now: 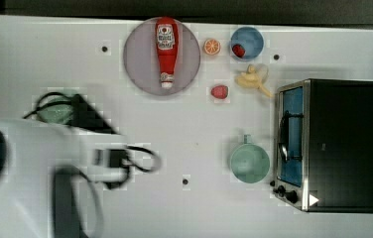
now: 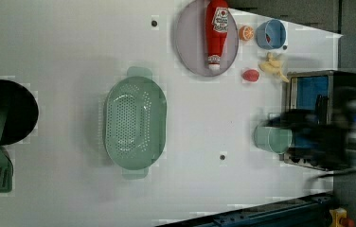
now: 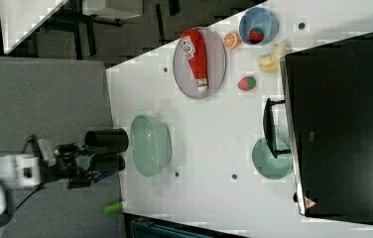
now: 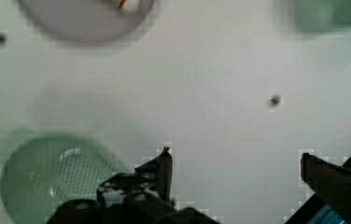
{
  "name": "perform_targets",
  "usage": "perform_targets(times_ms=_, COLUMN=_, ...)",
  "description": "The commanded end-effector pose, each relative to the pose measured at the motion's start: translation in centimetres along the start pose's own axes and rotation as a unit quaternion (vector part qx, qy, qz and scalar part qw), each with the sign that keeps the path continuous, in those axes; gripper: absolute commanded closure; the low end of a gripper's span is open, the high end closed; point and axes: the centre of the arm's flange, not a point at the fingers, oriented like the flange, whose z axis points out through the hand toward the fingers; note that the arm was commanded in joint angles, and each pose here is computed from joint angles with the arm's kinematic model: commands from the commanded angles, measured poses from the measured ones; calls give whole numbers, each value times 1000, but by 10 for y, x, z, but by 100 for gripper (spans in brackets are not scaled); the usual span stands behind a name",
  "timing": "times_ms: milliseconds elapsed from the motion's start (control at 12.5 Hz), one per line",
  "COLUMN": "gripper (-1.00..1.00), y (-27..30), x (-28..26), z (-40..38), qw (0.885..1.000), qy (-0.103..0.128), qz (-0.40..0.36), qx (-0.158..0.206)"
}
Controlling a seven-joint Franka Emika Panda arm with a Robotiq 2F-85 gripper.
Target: Drag strainer left to right.
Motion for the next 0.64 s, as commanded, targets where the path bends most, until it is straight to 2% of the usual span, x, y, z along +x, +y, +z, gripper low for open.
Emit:
perform_targets(times_ms=80, gripper=-100, y=-32, x=-41, z=20, qw=991, qy=6, qz=130, qx=15)
perform_targets(times_ms=400, gripper=-100, y=-83, x=-85, z=108, qw=975, qy=-40, qz=218, qx=21)
perform_targets(times_ms=640, gripper=-100, y=-97, x=-96, z=176, qw=954, qy=-78, qz=288, qx=24)
